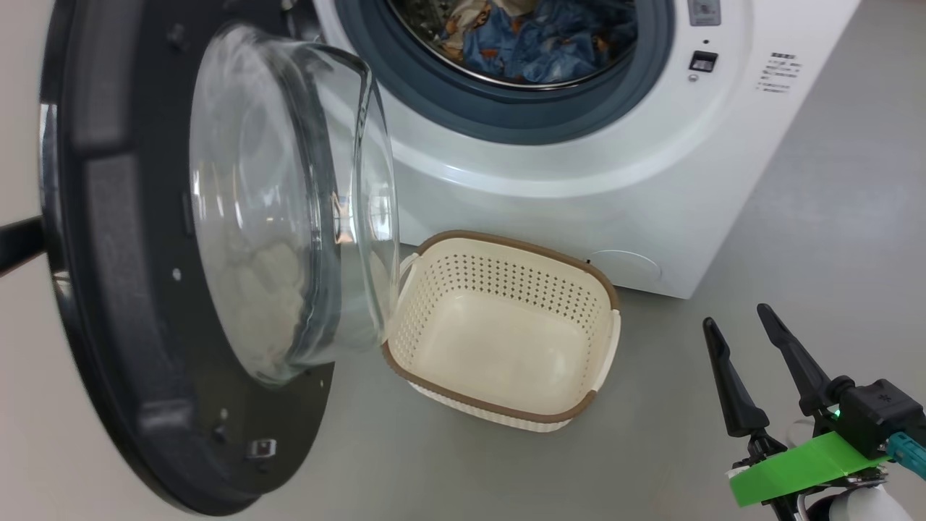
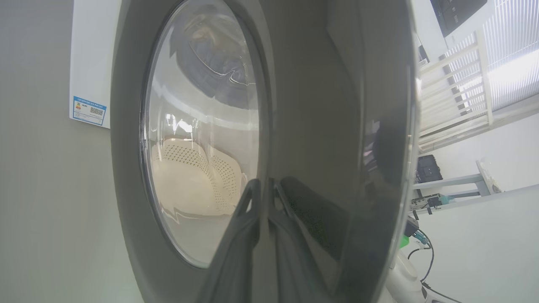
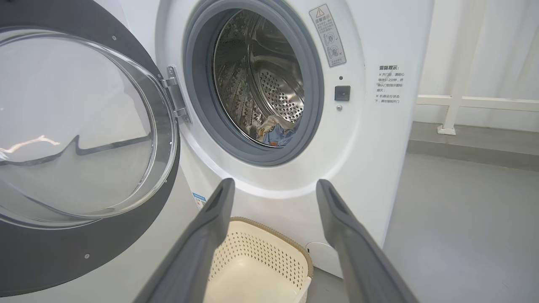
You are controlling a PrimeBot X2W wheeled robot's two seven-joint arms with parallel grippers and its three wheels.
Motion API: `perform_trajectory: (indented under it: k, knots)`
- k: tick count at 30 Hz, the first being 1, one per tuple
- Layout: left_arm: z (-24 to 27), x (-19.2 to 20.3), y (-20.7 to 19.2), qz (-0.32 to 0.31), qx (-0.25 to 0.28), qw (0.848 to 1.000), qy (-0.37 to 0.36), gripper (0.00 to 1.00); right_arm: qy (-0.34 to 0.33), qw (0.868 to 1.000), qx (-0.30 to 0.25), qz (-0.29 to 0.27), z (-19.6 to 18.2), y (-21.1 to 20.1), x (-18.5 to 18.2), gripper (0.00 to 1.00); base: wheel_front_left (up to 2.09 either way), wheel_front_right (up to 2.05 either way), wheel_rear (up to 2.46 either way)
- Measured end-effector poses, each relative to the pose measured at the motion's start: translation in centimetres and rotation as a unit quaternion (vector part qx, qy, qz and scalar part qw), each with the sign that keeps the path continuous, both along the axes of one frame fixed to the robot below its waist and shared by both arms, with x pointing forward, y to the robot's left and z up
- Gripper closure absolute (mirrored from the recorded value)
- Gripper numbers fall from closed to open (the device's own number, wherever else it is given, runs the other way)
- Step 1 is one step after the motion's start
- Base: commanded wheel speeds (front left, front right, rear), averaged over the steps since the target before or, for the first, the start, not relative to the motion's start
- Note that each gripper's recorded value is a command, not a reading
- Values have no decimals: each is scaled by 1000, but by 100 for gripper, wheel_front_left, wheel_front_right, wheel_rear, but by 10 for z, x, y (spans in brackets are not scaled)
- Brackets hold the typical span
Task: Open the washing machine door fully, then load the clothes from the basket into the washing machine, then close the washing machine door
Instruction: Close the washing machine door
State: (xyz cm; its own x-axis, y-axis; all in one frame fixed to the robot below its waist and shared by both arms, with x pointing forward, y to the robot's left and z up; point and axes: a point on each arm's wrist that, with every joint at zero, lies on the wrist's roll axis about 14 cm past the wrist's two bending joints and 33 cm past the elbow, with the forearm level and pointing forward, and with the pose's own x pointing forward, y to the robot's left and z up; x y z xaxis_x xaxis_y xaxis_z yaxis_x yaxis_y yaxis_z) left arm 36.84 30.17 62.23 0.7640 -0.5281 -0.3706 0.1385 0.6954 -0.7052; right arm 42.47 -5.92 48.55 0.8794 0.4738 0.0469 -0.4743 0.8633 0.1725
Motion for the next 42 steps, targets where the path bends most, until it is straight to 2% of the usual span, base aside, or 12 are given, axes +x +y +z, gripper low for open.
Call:
perform_trajectory:
  k: [12,23,34,42]
  knots:
    - [-2,27,-52,-76,-5,997,-14,100,-2,999,3,-50,4,-31,-8,0,0,0,0]
    - [-4,58,-115,-154,-15,987,-33,100,-5,992,-2,-122,8,-80,-19,0,0,0,0]
    - [-3,90,-150,-177,-22,983,-53,100,-1,984,-1,-176,8,-113,-34,0,0,0,0]
    - [-1,105,-167,-187,-24,980,-65,100,3,981,-2,-195,6,-124,-39,0,0,0,0]
